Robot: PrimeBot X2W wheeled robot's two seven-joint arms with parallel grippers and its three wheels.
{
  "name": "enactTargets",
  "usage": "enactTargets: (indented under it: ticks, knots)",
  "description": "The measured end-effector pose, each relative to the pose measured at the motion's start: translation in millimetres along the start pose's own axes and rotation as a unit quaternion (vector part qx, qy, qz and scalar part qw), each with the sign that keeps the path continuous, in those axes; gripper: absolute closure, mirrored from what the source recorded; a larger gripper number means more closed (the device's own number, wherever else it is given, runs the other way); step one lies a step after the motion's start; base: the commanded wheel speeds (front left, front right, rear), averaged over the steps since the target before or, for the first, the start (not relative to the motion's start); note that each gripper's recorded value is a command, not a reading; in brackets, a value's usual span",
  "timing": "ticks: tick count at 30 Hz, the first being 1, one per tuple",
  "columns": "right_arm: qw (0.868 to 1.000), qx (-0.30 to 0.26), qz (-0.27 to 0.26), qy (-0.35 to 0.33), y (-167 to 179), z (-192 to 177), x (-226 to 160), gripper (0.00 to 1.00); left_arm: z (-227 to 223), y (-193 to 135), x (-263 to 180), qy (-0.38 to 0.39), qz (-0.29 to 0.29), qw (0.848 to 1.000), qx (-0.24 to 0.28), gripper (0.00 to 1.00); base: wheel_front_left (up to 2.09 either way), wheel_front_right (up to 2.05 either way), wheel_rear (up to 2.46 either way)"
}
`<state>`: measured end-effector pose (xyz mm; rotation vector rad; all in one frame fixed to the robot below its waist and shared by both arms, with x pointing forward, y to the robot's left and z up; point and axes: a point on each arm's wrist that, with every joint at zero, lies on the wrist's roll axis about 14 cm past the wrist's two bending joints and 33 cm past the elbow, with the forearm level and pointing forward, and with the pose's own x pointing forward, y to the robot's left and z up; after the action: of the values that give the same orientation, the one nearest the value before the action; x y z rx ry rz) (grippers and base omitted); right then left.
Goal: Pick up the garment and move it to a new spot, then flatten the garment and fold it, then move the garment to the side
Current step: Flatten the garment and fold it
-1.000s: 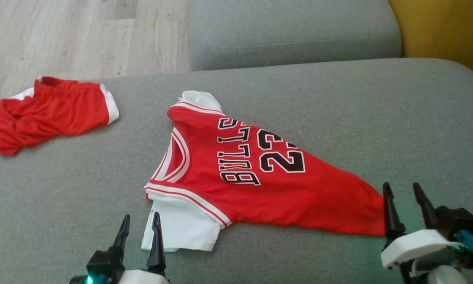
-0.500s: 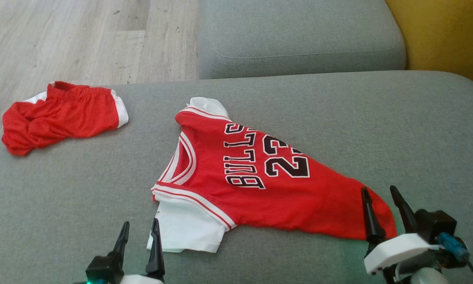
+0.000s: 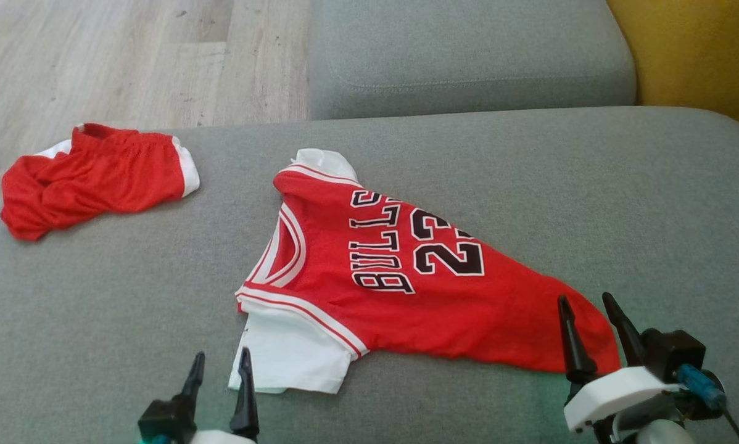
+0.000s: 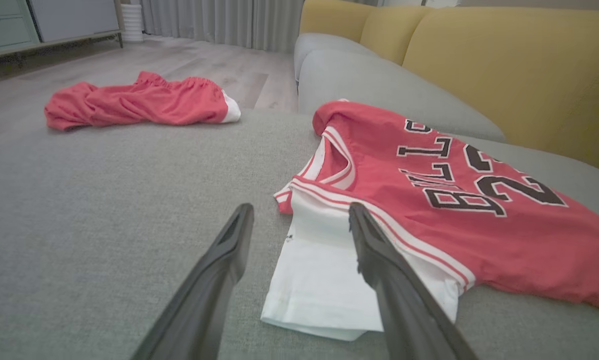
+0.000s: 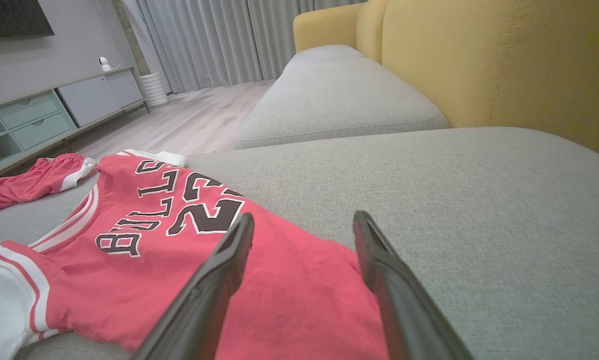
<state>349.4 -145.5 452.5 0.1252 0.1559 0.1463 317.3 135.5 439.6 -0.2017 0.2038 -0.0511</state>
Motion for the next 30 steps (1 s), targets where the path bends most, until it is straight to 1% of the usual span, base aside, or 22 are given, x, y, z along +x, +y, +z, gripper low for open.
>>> enactTargets:
  ticks: [4, 9, 18, 21, 22, 23, 24, 25, 27, 28, 30]
  knots:
    - [1.0, 0.001, -0.002, 0.006, -1, -4, 0, 0.0, -25, 4, -1, 0.057, 0.011, 0.998, 0.005, 0.0, 0.0, 0.0, 0.0]
    - [1.0, 0.004, -0.013, 0.017, -8, -11, -2, 0.0, -55, 11, 0, 0.126, 0.021, 0.992, 0.018, 0.0, 0.0, 0.0, 0.0]
    - [0.998, 0.007, -0.045, 0.042, -28, -24, -9, 0.0, -74, 11, 17, 0.174, 0.021, 0.984, 0.029, 0.0, 0.0, 0.0, 0.0]
    - [0.996, 0.005, -0.069, 0.057, -44, -31, -13, 0.0, -84, 7, 18, 0.195, 0.015, 0.981, 0.021, 0.0, 0.0, 0.0, 0.0]
    - [0.995, 0.005, -0.076, 0.067, -49, -36, -15, 0.0, -85, 4, 19, 0.197, 0.011, 0.98, 0.02, 0.06, 0.0, 0.0, 0.0]
    - [0.994, 0.006, -0.082, 0.078, -52, -41, -17, 0.0, -86, 2, 21, 0.2, 0.007, 0.98, 0.02, 0.25, 0.0, 0.0, 0.0]
    - [0.99, 0.007, -0.094, 0.101, -60, -52, -22, 0.0, -85, 1, 25, 0.2, 0.005, 0.98, 0.021, 0.61, 0.0, 0.0, 0.0]
    - [0.989, 0.009, -0.099, 0.11, -62, -57, -24, 0.0, -85, 0, 27, 0.199, 0.004, 0.98, 0.021, 0.61, 0.0, 0.0, 0.0]
    - [0.986, 0.012, -0.105, 0.126, -65, -66, -27, 0.0, -85, -3, 28, 0.2, -0.001, 0.98, 0.02, 0.84, 0.0, 0.0, 0.0]
    - [0.985, 0.012, -0.107, 0.134, -66, -70, -29, 0.0, -86, -4, 28, 0.201, -0.002, 0.979, 0.02, 1.0, 0.0, 0.0, 0.0]
    - [0.982, 0.015, -0.112, 0.15, -69, -80, -33, 0.0, -86, -5, 27, 0.201, -0.005, 0.979, 0.019, 1.0, 0.0, 0.0, 0.0]
